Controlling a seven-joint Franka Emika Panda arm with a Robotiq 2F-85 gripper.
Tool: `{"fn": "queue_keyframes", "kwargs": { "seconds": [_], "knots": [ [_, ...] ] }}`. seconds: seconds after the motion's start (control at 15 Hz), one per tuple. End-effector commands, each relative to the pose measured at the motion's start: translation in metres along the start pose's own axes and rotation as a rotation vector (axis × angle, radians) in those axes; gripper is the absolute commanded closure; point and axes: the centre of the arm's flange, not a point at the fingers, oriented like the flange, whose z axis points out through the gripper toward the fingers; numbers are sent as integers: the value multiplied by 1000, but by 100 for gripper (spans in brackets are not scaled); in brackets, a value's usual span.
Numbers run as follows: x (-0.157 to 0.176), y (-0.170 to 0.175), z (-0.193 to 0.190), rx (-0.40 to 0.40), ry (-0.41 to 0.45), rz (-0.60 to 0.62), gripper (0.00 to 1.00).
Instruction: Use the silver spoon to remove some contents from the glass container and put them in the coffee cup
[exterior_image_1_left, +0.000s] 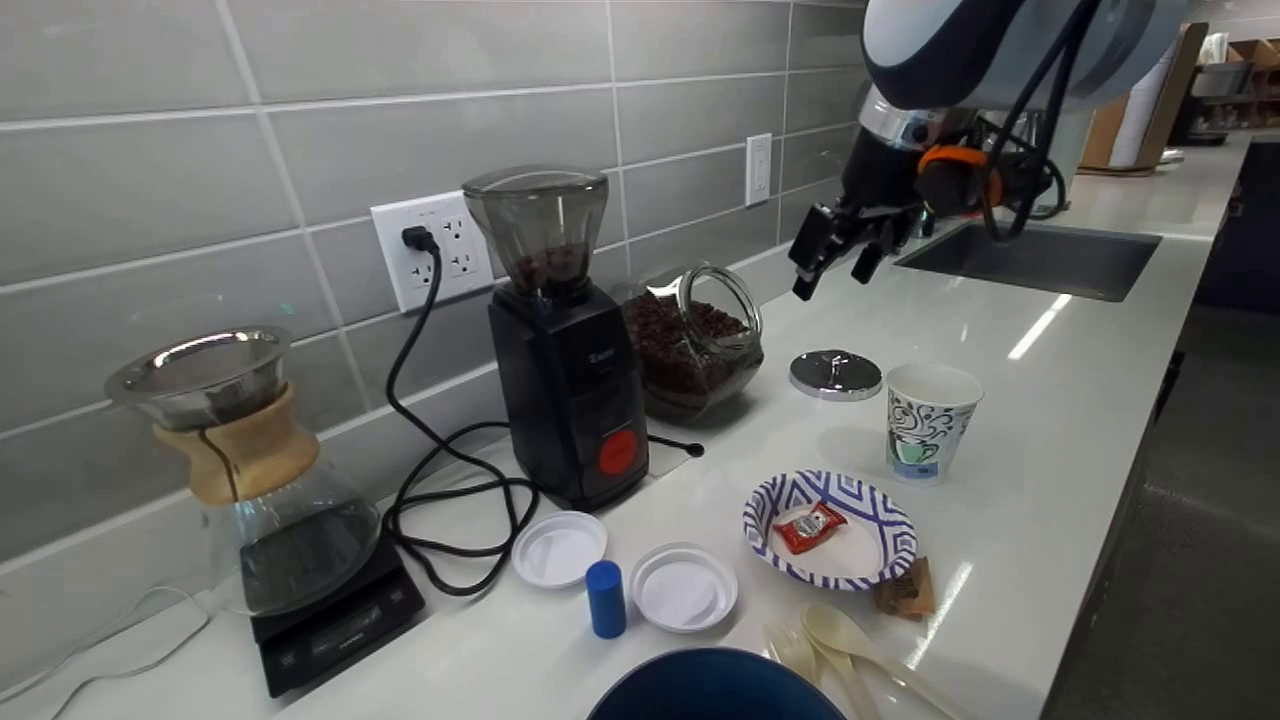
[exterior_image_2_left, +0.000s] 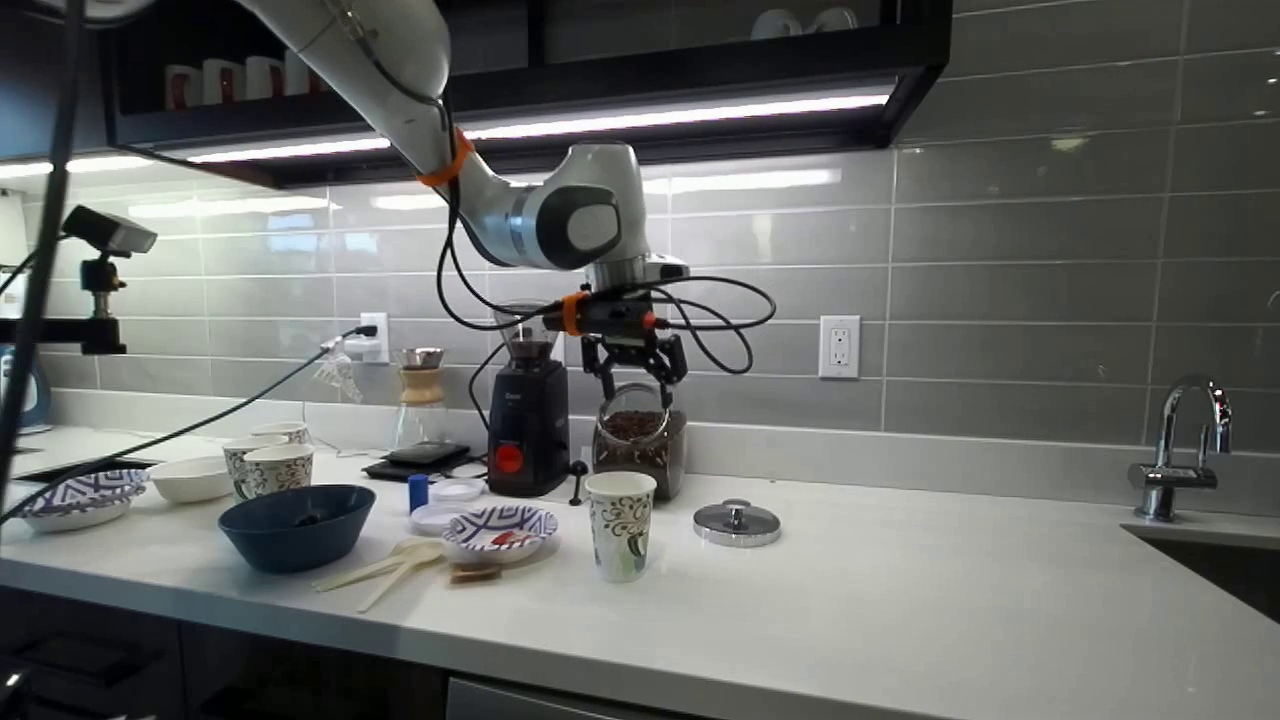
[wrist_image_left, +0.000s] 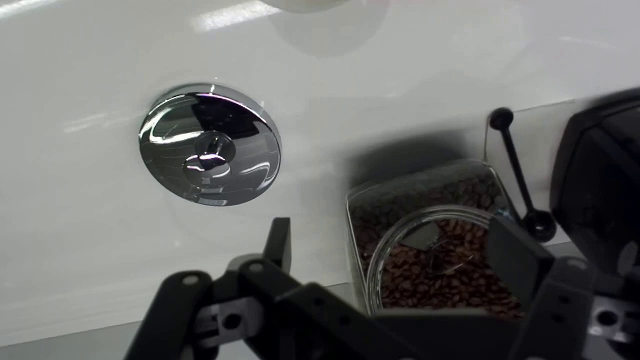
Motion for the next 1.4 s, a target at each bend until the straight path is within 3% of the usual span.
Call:
{"fn": "queue_keyframes", "kwargs": {
  "seconds": [0.0,0.53,0.8,1.33],
  "knots": [
    [15,5,27,33,24,180,0],
    [26,3,71,136,52,476,0],
    [32,1,90,145,77,544,0],
    [31,2,113,131,43,604,0]
  ]
}}
